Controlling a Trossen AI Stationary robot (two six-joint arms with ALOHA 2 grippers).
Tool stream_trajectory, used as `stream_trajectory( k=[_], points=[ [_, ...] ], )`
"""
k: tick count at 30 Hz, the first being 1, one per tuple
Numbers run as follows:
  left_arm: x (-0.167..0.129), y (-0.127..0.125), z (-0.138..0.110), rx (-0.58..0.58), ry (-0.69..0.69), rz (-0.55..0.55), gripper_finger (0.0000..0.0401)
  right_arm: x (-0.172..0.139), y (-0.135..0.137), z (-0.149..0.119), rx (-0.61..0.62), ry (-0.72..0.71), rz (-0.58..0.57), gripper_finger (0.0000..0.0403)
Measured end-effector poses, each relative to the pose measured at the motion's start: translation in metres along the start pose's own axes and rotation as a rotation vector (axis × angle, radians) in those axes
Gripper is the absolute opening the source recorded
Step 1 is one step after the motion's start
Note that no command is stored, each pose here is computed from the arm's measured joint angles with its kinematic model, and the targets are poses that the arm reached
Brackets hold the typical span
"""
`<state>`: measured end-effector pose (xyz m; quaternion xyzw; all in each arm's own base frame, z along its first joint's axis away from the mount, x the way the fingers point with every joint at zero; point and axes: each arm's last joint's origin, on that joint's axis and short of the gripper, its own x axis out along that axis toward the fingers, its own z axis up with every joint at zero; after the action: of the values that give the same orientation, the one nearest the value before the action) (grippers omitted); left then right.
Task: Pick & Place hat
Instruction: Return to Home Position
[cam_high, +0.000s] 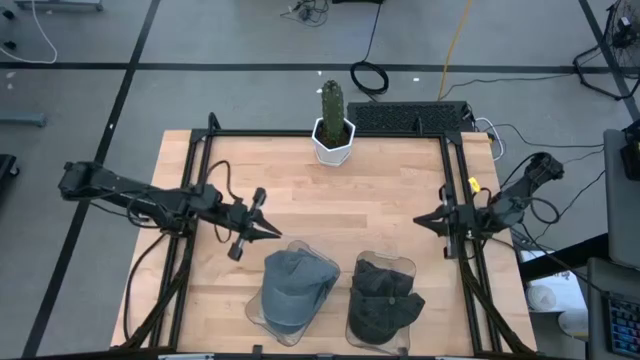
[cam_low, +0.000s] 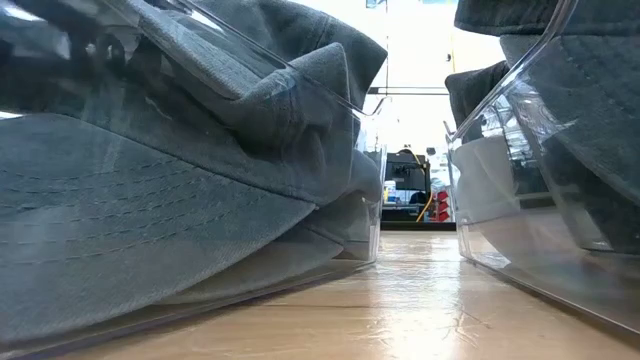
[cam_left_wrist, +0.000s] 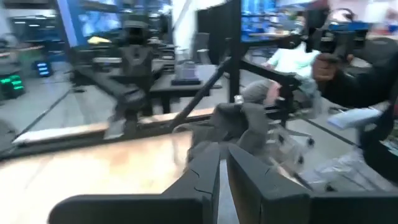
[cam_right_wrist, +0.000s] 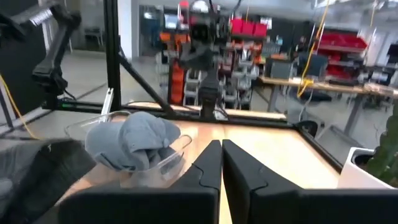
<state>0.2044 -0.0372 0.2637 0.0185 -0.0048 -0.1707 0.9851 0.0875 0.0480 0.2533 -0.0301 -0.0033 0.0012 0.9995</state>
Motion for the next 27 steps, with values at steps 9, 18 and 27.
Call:
stream_trajectory(
  k=[9, 18, 27],
  points=[
    [-0.045, -0.002, -0.035, -0.040, -0.111, 0.260, 0.0037, -0.015, -0.011, -0.041, 0.047, -0.111, -0.068, 0.0001],
    [-0.063, -0.005, -0.045, -0.037, -0.137, 0.297, 0.0037, -0.012, -0.007, -0.057, 0.074, -0.053, -0.032, 0.0001],
    [-0.072, -0.008, -0.059, -0.070, -0.109, 0.274, 0.0037, -0.006, -0.002, -0.072, 0.154, -0.114, 0.009, 0.0001]
  ],
)
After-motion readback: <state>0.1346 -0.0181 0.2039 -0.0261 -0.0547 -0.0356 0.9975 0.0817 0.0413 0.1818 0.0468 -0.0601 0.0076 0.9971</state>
